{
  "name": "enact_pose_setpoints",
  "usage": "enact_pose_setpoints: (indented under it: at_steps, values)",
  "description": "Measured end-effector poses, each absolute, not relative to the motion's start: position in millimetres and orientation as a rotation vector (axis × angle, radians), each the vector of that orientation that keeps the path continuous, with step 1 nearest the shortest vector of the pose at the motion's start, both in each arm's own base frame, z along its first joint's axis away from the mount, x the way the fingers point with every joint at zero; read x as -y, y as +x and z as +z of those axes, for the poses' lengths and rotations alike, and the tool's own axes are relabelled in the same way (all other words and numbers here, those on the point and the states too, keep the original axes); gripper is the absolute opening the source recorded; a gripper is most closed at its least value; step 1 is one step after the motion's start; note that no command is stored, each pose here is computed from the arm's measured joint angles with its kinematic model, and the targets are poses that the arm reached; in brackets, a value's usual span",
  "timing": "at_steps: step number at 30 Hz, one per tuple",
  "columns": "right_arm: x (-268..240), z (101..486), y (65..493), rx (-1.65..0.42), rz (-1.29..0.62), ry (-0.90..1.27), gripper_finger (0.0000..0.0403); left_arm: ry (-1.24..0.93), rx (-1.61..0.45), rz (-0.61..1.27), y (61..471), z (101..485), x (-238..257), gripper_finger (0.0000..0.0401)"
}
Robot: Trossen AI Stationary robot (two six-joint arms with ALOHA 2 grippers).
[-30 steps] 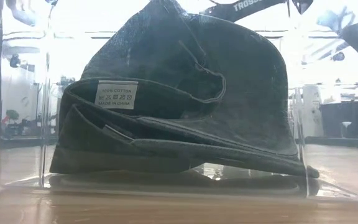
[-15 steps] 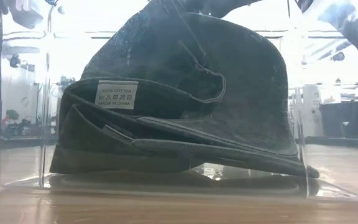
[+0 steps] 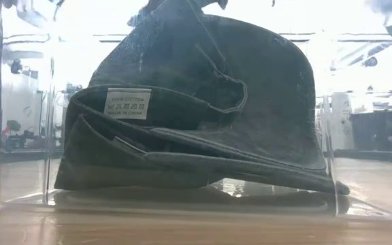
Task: Pick & Place hat
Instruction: Return to Home Position
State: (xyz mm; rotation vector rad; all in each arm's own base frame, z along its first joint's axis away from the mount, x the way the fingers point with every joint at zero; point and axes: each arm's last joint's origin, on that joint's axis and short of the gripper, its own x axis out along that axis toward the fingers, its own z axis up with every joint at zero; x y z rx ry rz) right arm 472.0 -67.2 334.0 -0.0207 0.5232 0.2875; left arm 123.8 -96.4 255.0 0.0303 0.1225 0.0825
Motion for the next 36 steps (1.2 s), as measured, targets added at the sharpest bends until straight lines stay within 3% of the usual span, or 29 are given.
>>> enact_pose_setpoints:
  at_steps: [11, 15, 19, 28, 36]
  values:
    - [8.4, 401.9, 422.0, -0.379, 0.286, -0.149, 0.0008, -0.022, 0.053, 0.032, 105.5, 284.3, 77.1, 0.0000]
    - [-7.3, 413.6, 392.2, -0.316, 0.306, -0.137, 0.0008, -0.023, 0.135, -0.115, 100.7, 293.9, 70.9, 0.0000]
    - [-22.6, 416.3, 357.2, -0.224, 0.306, -0.156, 0.0008, -0.019, 0.155, -0.114, 104.6, 292.9, 63.6, 0.0000]
    - [-36.9, 382.6, 282.7, -0.074, 0.224, -0.154, 0.0008, -0.081, 0.131, -0.043, 126.2, 258.0, 33.3, 0.0000]
    - [-31.4, 318.7, 235.8, -0.041, 0.222, -0.126, 0.0008, -0.097, 0.063, 0.011, 130.1, 228.5, 18.5, 0.0000]
